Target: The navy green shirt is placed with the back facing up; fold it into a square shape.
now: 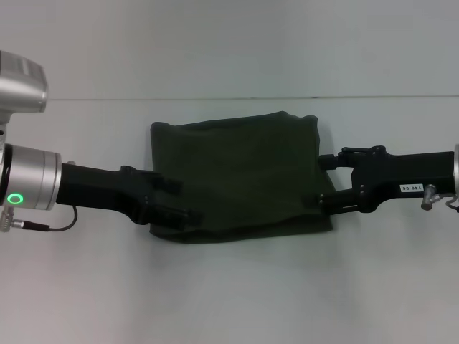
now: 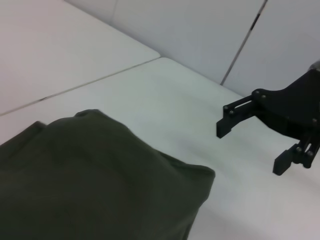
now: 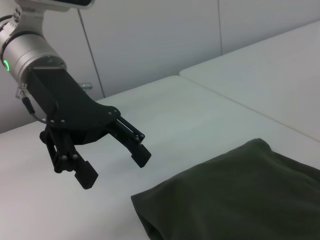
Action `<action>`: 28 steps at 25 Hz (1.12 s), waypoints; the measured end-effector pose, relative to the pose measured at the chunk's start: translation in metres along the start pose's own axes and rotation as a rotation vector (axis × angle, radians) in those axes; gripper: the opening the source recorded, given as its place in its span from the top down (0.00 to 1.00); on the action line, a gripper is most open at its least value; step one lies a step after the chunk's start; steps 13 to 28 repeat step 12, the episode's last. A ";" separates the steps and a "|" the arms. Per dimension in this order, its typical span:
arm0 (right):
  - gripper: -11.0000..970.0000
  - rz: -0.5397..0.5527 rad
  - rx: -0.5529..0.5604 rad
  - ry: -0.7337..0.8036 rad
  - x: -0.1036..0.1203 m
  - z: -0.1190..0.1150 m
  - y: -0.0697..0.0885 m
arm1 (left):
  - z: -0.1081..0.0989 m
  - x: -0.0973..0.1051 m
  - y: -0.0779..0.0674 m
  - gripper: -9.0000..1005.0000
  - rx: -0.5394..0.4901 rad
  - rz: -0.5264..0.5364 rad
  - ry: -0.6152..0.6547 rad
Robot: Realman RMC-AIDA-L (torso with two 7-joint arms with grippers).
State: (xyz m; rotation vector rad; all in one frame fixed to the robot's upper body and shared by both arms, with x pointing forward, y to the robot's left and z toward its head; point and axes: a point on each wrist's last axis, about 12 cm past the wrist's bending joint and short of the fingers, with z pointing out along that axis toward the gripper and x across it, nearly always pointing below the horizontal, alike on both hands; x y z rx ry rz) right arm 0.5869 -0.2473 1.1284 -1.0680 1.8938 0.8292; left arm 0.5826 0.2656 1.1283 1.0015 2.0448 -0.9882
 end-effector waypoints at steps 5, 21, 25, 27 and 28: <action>0.02 -0.021 0.012 0.003 -0.002 0.001 -0.002 | 0.002 -0.008 -0.005 0.07 0.022 0.025 -0.005; 0.02 -0.025 0.009 0.004 -0.003 0.002 -0.002 | 0.001 -0.014 -0.004 0.07 0.007 0.003 -0.021; 0.02 -0.025 0.009 0.004 -0.003 0.002 -0.002 | 0.001 -0.014 -0.004 0.07 0.007 0.003 -0.021; 0.02 -0.025 0.009 0.004 -0.003 0.002 -0.002 | 0.001 -0.014 -0.004 0.07 0.007 0.003 -0.021; 0.02 -0.025 0.009 0.004 -0.003 0.002 -0.002 | 0.001 -0.014 -0.004 0.07 0.007 0.003 -0.021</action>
